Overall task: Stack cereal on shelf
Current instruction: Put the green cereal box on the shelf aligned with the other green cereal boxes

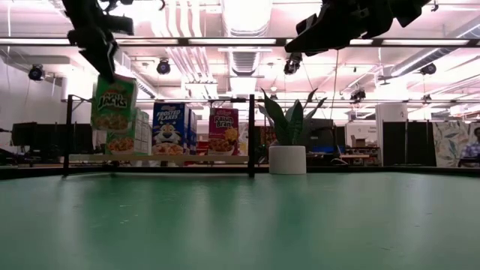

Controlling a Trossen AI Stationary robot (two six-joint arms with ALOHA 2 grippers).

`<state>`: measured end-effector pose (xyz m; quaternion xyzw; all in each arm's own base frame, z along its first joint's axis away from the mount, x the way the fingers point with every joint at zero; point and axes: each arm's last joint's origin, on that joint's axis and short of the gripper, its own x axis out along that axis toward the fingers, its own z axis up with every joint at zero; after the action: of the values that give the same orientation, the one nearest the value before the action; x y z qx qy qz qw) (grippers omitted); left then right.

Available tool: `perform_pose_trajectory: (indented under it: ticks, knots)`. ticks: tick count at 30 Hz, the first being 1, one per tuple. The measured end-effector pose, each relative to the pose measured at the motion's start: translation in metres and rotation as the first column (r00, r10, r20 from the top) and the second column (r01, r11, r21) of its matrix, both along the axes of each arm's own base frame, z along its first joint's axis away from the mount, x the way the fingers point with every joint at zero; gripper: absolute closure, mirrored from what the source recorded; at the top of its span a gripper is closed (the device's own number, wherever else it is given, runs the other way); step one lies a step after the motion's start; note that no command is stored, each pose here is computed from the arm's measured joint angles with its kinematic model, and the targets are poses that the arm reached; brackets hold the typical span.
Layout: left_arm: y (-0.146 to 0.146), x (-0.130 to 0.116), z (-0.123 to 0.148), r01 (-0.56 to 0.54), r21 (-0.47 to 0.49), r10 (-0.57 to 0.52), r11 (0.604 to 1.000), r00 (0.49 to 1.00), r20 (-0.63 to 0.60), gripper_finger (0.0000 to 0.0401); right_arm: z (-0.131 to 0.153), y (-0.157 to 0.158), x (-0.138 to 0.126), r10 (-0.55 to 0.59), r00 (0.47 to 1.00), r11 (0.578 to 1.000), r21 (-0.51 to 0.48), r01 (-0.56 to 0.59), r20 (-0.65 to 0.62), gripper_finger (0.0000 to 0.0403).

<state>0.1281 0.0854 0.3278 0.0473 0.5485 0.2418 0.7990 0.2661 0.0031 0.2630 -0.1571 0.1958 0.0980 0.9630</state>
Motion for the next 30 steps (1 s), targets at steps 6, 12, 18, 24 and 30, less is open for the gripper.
perform_pose_trajectory:
  ticks: [6,12,18,24,30]
  knots:
    - [0.014,0.002,-0.015,0.053,-0.06,-0.055,0.997,0.998,-0.03,0.0259,0.0,0.0,0.0,0.002,1.0,1.0,-0.004,-0.002,0.001,0.0394]
    - [0.022,0.007,-0.017,0.071,-0.036,-0.072,0.997,0.997,-0.03,0.0259,0.001,0.0,0.001,0.014,1.0,0.999,-0.03,-0.013,0.02,0.0394]
    - [0.023,0.008,-0.018,0.067,-0.042,-0.069,0.997,0.997,-0.036,0.0259,0.002,0.0,0.001,0.018,0.999,0.999,-0.039,-0.017,0.031,0.0394]
    - [0.025,0.007,-0.032,0.047,-0.059,-0.05,0.997,0.997,-0.051,0.0259,0.002,0.0,0.001,0.022,0.999,0.999,-0.049,-0.02,0.033,0.0394]
    - [0.026,0.008,-0.038,0.048,-0.056,-0.051,0.997,0.997,-0.052,0.0259,0.003,0.0,0.001,0.022,0.999,0.999,-0.048,-0.02,0.035,0.0394]
